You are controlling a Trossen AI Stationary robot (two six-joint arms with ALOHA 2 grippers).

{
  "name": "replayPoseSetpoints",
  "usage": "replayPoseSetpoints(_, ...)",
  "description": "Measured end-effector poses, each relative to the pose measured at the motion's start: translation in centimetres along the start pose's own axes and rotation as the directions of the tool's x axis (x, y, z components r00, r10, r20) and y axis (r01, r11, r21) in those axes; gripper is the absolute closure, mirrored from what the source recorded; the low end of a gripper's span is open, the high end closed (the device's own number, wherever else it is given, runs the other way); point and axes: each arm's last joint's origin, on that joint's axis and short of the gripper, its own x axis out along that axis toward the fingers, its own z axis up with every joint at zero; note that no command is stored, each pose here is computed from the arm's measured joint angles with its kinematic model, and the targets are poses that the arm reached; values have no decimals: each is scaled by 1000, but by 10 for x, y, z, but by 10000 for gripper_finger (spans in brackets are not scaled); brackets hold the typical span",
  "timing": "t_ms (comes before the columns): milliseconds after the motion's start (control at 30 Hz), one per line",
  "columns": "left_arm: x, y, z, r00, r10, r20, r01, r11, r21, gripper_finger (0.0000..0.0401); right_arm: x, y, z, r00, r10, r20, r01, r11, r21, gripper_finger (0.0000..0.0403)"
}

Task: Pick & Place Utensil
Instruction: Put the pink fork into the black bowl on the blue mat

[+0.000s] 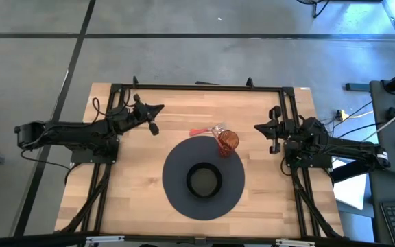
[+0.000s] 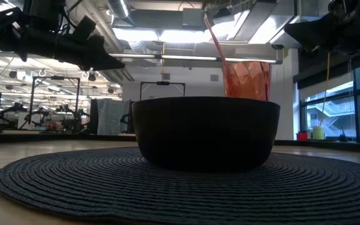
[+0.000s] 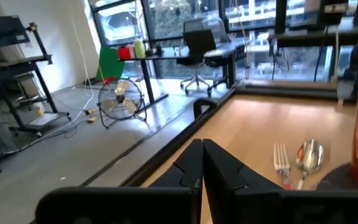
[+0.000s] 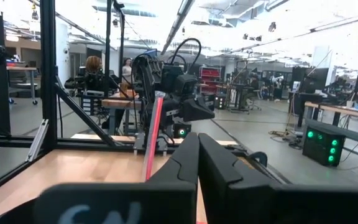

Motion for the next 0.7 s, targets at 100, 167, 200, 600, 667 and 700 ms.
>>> replayPoseSetpoints(100, 6, -3, 0, 998, -39, 44, 41, 997, -60, 400, 0, 0, 0, 1000, -1, 4, 1, 1000, -13, 398)
replayPoseSetpoints(167, 12, -6, -2, 994, -96, 53, 101, 991, -92, 399, 0, 0, 1, 1000, -1, 9, 1, 999, -36, 398)
replayPoseSetpoints(200, 17, -8, -3, 992, -124, 32, 127, 986, -104, 398, 0, 0, 2, 1000, -6, 17, 6, 999, -51, 398)
replayPoseSetpoints(600, 98, -45, -17, 887, -230, -400, 206, 973, -102, 396, -1, -7, 6, 973, -228, 49, 230, 972, -53, 398)
replayPoseSetpoints(667, 111, -52, -17, 852, -234, -469, 220, 972, -86, 390, -1, -7, 6, 973, -228, 49, 230, 971, -57, 398)
replayPoseSetpoints(700, 116, -55, -16, 830, -236, -506, 225, 971, -83, 385, -1, -7, 6, 973, -227, 48, 229, 972, -57, 398)
